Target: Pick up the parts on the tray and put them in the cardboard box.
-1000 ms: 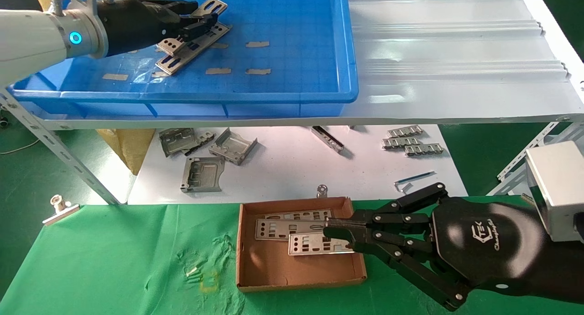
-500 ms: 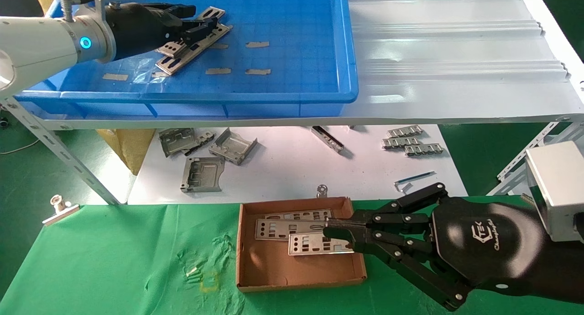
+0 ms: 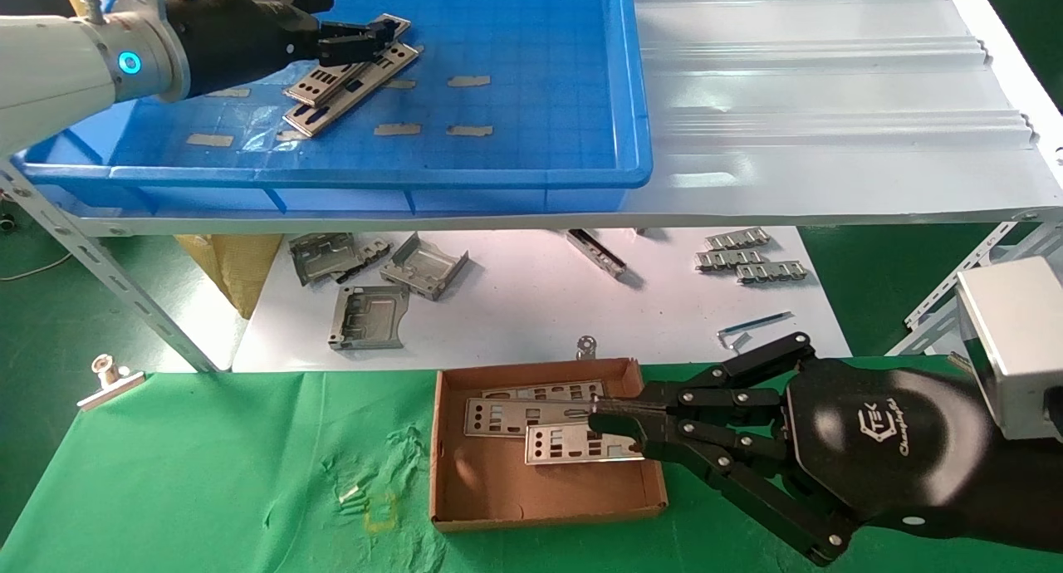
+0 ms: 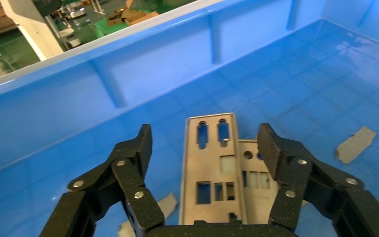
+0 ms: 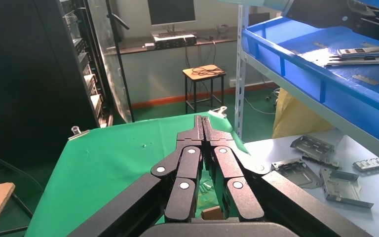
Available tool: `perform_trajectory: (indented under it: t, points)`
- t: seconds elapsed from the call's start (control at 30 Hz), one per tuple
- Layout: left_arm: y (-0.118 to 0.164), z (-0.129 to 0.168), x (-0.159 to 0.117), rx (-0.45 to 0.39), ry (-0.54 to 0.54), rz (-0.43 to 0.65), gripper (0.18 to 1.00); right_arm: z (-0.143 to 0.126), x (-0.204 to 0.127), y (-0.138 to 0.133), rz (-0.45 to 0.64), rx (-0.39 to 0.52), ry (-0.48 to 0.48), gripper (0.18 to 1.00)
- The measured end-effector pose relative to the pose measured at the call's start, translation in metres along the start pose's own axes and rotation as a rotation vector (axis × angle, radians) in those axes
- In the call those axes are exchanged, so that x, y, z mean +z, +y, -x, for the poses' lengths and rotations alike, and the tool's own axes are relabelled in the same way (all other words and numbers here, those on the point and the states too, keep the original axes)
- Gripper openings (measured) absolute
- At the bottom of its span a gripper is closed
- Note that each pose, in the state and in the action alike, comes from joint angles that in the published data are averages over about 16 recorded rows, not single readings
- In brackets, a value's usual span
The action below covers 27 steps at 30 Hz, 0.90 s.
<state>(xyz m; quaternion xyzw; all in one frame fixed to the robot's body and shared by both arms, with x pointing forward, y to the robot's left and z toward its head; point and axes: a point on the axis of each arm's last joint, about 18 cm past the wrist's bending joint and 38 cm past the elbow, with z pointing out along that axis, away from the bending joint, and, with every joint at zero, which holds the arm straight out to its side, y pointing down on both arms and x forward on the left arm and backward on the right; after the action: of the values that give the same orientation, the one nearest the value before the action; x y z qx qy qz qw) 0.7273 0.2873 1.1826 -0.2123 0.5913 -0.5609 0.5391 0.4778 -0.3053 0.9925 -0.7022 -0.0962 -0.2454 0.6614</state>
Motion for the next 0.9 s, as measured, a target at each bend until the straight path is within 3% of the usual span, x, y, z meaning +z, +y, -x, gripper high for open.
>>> perform_trajectory:
  t: [0.2, 0.4, 0.6, 0.9]
  points:
    - [0.005, 0.003, -0.001, -0.029, -0.011, 0.007, 0.784, 0.000, 0.000, 0.000, 0.000, 0.000, 0.000, 0.191]
    - [0.009, 0.003, -0.001, -0.056, -0.014, 0.016, 0.806, 0.000, 0.000, 0.000, 0.000, 0.000, 0.000, 0.191]
    - [0.011, 0.002, 0.000, -0.074, -0.013, 0.020, 0.759, 0.000, 0.000, 0.000, 0.000, 0.000, 0.000, 0.191]
    - [0.013, 0.001, 0.000, -0.088, -0.011, 0.023, 0.608, 0.000, 0.000, 0.000, 0.000, 0.000, 0.000, 0.191]
